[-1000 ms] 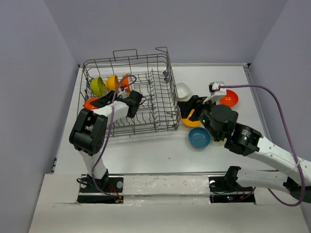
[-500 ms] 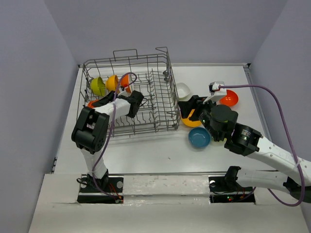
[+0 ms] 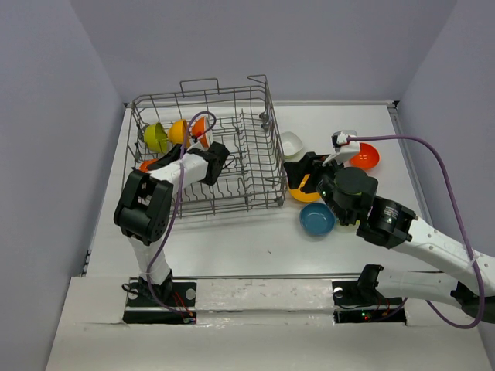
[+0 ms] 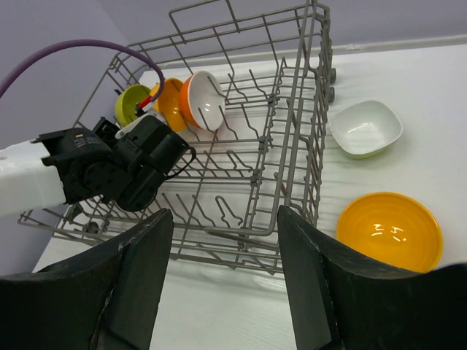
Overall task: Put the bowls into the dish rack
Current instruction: Insert the bowl into the dish rack.
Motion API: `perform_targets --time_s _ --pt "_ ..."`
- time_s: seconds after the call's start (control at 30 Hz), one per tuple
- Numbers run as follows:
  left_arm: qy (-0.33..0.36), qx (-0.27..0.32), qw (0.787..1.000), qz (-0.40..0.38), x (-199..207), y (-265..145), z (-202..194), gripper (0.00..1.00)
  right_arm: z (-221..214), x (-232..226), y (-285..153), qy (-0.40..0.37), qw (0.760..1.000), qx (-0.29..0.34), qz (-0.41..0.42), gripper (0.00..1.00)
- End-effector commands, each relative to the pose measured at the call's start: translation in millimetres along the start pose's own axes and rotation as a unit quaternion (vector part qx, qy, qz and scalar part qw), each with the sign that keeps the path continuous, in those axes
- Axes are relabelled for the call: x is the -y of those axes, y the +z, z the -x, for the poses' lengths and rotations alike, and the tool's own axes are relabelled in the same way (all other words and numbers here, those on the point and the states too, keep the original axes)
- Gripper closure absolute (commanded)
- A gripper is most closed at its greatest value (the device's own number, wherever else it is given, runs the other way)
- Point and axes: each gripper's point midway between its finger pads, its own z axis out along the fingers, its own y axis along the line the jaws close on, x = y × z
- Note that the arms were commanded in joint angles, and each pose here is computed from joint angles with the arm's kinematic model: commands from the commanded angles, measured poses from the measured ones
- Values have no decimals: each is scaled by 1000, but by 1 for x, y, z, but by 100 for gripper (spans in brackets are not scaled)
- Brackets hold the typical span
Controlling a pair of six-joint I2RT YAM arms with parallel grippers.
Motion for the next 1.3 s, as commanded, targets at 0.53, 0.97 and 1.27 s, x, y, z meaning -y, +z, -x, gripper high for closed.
perform_targets --time_s 0.53,0.97,1.27 --pt "-148 4 982 -118 -15 -7 7 43 16 -1 -1 10 1000 25 0 35" --pt "-160 1 969 -190 4 -11 10 41 18 -2 -2 9 1000 25 2 35" --pt "-182 -8 953 -242 14 -10 13 40 16 -3 0 6 1000 21 1 36"
